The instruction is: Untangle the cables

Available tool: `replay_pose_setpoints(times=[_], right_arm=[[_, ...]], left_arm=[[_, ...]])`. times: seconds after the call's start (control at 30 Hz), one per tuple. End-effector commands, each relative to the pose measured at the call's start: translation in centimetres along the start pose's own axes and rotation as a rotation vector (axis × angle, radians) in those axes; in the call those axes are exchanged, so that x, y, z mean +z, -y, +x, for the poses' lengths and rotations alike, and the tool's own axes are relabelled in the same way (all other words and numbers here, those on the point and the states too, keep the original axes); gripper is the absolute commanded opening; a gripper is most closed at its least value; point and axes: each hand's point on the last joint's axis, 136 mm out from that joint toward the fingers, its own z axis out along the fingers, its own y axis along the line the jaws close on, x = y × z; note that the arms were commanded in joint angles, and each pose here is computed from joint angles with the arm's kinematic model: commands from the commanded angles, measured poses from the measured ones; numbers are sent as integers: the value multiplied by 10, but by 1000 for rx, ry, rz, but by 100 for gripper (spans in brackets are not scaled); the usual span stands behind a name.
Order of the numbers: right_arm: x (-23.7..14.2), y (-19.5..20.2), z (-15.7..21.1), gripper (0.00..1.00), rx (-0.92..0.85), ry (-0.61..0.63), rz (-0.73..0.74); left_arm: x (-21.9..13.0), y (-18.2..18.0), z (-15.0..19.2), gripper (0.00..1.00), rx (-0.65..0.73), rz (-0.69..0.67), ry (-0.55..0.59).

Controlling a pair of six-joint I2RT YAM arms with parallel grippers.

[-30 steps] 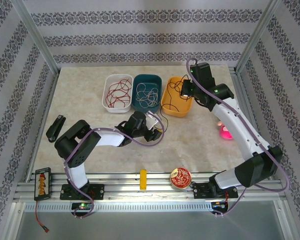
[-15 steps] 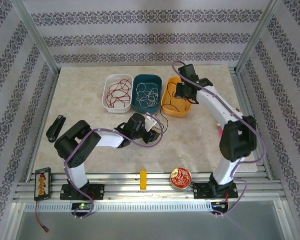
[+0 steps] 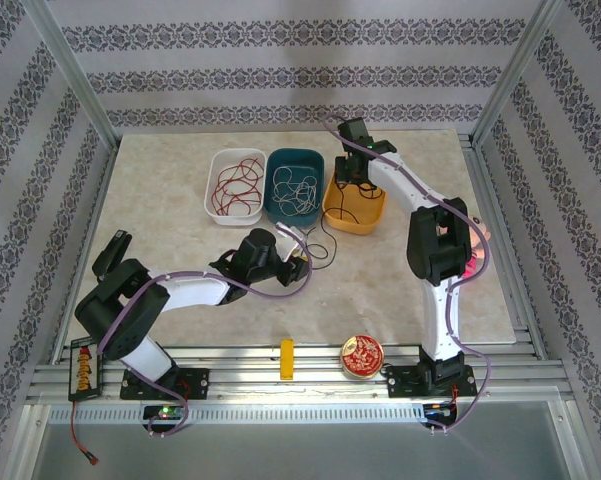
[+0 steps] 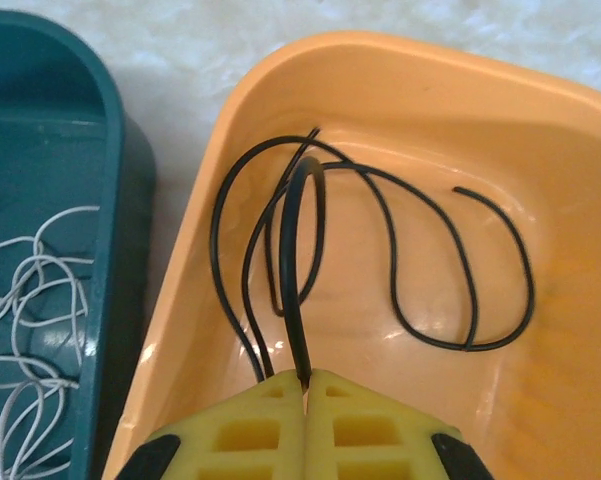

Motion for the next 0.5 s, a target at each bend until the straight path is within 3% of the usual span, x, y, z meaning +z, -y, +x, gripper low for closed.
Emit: replay_pose_setpoints(times=[0.0, 0.47], right_arm=[[5, -8, 5, 0, -13, -52, -65], [40, -7, 18, 0, 17, -167, -127]], left_arm=[[-3, 3, -4, 48, -15, -6, 19], [-1, 3, -7, 48, -26, -3, 26]])
